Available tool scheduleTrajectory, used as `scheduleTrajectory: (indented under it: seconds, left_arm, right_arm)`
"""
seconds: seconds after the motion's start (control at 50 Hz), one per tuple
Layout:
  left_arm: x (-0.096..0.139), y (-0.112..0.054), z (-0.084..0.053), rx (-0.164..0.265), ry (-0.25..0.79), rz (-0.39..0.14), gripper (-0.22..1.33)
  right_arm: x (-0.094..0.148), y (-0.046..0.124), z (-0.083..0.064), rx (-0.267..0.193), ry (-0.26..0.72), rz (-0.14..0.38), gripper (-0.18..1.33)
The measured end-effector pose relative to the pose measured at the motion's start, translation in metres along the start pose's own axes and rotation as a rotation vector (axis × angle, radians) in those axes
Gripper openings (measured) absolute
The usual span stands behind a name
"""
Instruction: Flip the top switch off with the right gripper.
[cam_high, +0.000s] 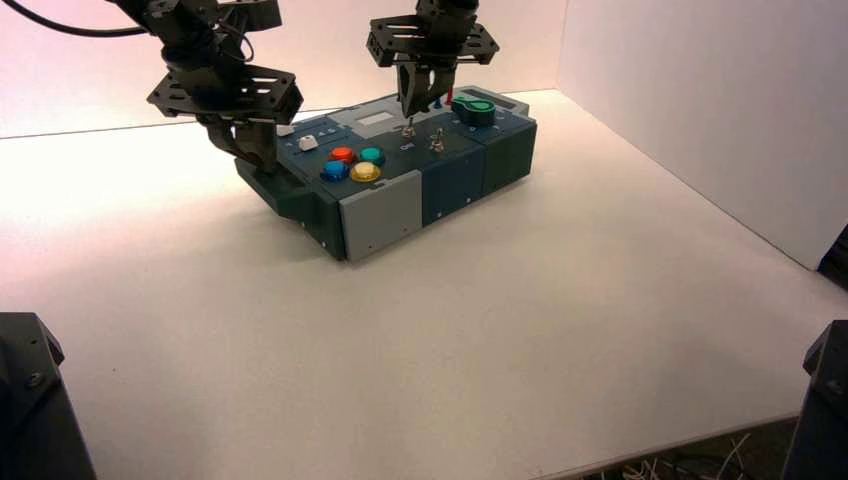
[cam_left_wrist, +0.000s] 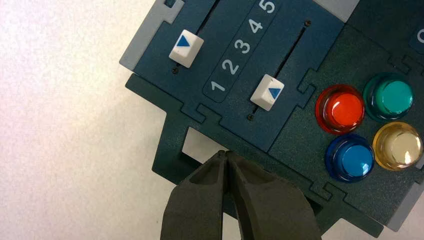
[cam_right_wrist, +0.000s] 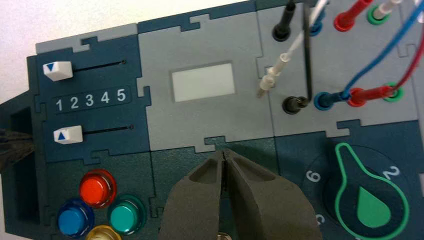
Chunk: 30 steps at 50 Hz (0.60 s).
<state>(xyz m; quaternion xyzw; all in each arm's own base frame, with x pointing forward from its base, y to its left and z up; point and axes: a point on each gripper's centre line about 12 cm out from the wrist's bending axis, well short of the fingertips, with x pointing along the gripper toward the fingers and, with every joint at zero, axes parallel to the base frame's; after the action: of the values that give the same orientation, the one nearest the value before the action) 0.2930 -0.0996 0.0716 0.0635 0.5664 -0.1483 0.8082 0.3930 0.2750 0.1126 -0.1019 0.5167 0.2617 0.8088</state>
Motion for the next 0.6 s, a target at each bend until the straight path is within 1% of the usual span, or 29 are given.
scheduleTrajectory:
  seconds: [0.2,0.26,0.44,0.52,0.6]
  left_arm:
    - [0.000,0.000,0.002,0.002,-0.003,-0.001,-0.16]
    - [0.001,0.000,0.002,0.000,-0.002,0.000,-0.16]
    - [0.000,0.000,0.002,0.002,-0.004,0.000,-0.16]
    - [0.001,0.000,0.002,0.002,-0.003,0.000,-0.16]
    - [0.001,0.000,0.002,0.002,-0.002,0.000,-0.16]
  right_arm:
    - [0.000,-0.001,0.000,0.000,0.000,-0.002,-0.14]
    - [0.000,-0.001,0.001,-0.012,0.002,-0.007,-0.14]
    - [-0.002,-0.004,0.002,-0.018,0.013,-0.018,-0.14]
    - [-0.003,-0.009,0.003,-0.022,0.016,-0.027,-0.14]
    - [-0.003,-0.017,0.004,-0.016,0.016,-0.039,-0.14]
